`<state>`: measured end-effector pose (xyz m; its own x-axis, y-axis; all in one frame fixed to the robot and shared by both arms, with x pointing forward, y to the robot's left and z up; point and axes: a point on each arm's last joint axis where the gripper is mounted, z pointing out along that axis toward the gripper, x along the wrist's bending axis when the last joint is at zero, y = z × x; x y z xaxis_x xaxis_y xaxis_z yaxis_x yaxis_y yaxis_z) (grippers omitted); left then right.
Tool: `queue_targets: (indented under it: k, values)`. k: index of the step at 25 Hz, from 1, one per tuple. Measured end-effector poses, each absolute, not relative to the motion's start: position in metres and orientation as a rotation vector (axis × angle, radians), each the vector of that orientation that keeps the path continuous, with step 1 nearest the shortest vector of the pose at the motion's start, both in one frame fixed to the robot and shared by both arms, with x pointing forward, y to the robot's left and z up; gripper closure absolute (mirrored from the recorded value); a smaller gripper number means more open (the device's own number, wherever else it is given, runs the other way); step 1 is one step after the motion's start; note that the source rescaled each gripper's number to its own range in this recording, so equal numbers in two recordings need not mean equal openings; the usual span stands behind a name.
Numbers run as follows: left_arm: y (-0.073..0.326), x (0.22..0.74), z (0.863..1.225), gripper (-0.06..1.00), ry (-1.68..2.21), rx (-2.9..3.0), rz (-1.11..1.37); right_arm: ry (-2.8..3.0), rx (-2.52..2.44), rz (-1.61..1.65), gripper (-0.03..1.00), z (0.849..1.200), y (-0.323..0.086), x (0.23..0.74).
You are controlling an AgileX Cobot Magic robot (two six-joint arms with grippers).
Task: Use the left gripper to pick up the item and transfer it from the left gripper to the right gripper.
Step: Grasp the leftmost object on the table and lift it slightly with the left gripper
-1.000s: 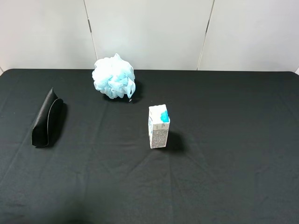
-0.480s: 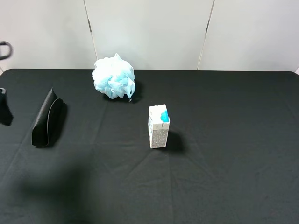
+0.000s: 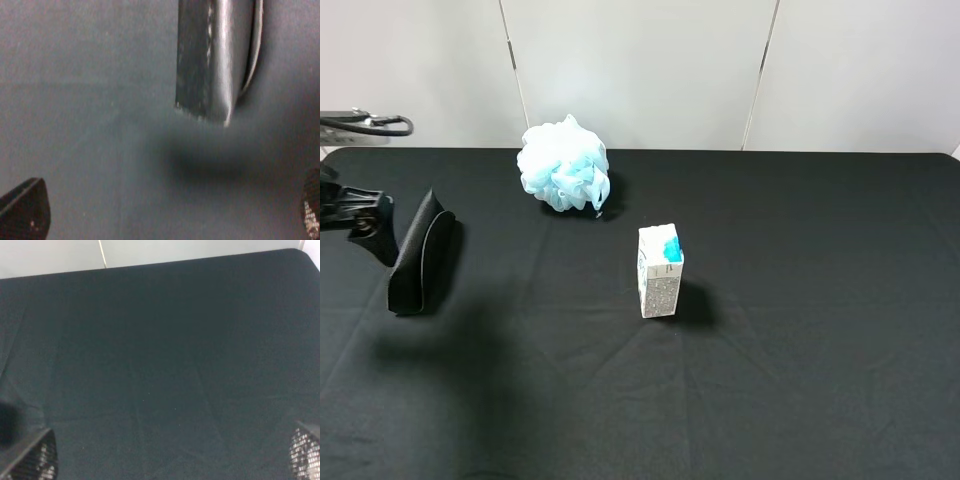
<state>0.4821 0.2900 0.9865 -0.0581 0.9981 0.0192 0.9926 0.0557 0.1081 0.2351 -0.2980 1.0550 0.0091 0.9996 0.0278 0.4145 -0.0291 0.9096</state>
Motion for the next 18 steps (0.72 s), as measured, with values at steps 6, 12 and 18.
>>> queue_targets:
  k: [6, 12, 18]
  values:
    - [0.286, 0.502, 0.953, -0.06, 2.270, 2.096, 0.063, 1.501, 1.542, 0.995, -0.03, 1.055, -0.298, 0.235]
    - [0.275, 0.514, 0.930, -0.06, 2.246, 2.134, 0.036, 1.501, 1.542, 0.995, -0.03, 1.055, -0.298, 0.235]
    - [0.264, 0.524, 0.906, -0.06, 2.243, 2.185, 0.000, 1.501, 1.542, 0.995, -0.03, 1.055, -0.298, 0.235]
